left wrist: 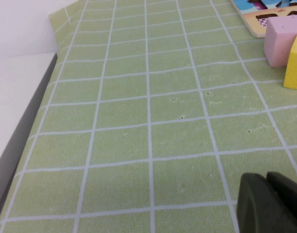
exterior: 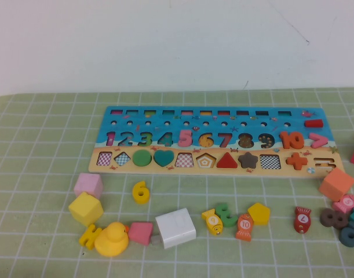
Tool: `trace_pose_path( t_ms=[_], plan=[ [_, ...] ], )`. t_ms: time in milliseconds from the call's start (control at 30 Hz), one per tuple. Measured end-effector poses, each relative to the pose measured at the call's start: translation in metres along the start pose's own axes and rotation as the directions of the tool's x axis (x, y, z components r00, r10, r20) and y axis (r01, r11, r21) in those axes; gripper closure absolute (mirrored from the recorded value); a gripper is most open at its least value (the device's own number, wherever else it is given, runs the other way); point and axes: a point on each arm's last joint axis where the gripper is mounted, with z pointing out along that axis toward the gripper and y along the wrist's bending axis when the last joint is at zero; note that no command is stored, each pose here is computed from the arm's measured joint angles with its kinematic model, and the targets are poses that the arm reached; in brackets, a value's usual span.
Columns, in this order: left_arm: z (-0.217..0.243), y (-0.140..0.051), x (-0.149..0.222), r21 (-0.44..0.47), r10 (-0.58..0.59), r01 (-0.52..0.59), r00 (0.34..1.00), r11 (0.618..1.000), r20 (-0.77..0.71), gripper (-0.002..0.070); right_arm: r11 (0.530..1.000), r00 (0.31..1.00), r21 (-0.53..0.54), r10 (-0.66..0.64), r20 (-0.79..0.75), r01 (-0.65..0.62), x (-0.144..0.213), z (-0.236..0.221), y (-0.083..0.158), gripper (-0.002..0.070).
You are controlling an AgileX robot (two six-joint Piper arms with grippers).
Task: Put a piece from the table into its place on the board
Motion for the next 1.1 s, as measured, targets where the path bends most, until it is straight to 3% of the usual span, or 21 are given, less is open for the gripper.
trace_pose_path(
  t_ms=[167,300,567,667,800,900,1100],
  plan=[
    [0.000,0.000,-0.005,0.003,0.000,0.000,0.998,1.000,0.056,0.0677,1.000,1.000,0.000,0.000,0.000,0.000,0.000,0.000,0.000,0.0679],
    [-0.003,-0.001,-0.023,0.013,-0.002,-0.002,0.967,1.000,0.253,0.0677,1.000,1.000,0.000,0.000,0.000,0.000,0.000,0.000,0.000,0.0679],
    [-0.021,-0.003,-0.058,0.032,-0.011,-0.013,0.764,0.999,0.645,0.0677,1.000,1.000,0.000,0.000,0.000,0.000,0.000,0.000,0.000,0.0679],
    [-0.027,-0.003,-0.065,0.034,-0.011,-0.020,0.697,0.999,0.717,0.0677,1.000,1.000,0.000,0.000,0.000,0.000,0.000,0.000,0.000,0.0679],
    [-0.031,-0.004,-0.068,0.053,-0.036,-0.005,0.660,0.999,0.750,0.0677,1.000,1.000,0.000,0.000,0.000,0.000,0.000,0.000,0.000,0.0679],
    [-0.031,-0.003,-0.069,0.104,-0.109,0.047,0.668,0.993,0.736,0.0677,1.000,1.000,0.000,0.000,0.000,0.000,0.000,0.000,0.000,0.0679],
    [-0.052,0.002,-0.111,0.153,-0.261,0.211,0.797,0.965,0.545,0.0677,1.000,1.000,0.000,0.000,0.000,0.000,0.000,0.000,0.000,0.0679]
  ],
)
